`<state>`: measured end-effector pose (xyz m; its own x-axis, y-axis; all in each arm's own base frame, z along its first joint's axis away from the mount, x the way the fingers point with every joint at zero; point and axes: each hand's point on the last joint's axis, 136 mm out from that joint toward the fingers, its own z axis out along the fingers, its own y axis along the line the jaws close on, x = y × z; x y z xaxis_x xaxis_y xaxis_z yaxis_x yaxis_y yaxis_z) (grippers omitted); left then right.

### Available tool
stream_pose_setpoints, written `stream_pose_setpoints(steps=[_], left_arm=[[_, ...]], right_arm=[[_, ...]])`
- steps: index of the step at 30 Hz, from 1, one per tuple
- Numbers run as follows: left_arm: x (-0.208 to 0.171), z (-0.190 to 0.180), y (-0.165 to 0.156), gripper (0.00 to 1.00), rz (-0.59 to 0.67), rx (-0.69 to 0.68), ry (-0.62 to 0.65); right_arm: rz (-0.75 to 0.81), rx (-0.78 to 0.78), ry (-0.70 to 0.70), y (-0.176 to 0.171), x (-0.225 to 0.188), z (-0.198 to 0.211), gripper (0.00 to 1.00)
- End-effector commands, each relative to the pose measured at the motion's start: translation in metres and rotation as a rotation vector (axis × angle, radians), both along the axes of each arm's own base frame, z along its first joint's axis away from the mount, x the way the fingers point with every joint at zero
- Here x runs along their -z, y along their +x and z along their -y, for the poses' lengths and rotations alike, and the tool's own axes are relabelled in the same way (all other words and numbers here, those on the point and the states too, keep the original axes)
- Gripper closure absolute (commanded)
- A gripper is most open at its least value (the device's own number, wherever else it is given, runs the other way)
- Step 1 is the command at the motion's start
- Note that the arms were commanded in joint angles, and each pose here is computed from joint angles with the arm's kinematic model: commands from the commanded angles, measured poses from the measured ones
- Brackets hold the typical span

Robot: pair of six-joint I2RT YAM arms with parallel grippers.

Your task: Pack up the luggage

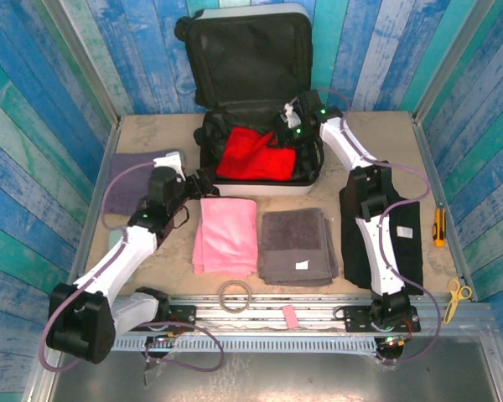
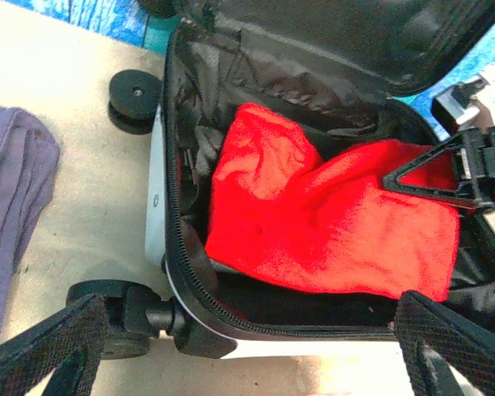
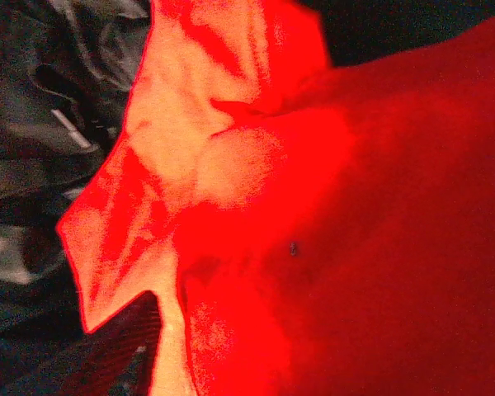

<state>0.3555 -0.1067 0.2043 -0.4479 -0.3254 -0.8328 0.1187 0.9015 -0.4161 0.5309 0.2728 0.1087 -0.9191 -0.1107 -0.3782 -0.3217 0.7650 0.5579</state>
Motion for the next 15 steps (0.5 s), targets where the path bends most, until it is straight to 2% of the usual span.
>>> stream_pose_setpoints(steps=[1, 5, 9, 15], left_arm=[[-0.038, 0.003, -0.007, 0.07, 0.163, 0.061, 0.056], [-0.042, -0.007, -0.013, 0.07, 0.215, 0.025, 0.097], [-0.045, -0.009, -0.017, 0.07, 0.256, 0.021, 0.097], [-0.037, -0.006, -0.012, 0.07, 0.221, 0.028, 0.107]], right_arm=[[0.046, 0.088, -0.164, 0.008, -0.009, 0.036, 0.31], [0.13, 0.164, -0.271, 0.016, -0.034, 0.059, 0.2], [0.221, 0.214, -0.355, 0.016, -0.068, 0.08, 0.19], [0.291, 0.238, -0.419, 0.009, -0.099, 0.097, 0.2]])
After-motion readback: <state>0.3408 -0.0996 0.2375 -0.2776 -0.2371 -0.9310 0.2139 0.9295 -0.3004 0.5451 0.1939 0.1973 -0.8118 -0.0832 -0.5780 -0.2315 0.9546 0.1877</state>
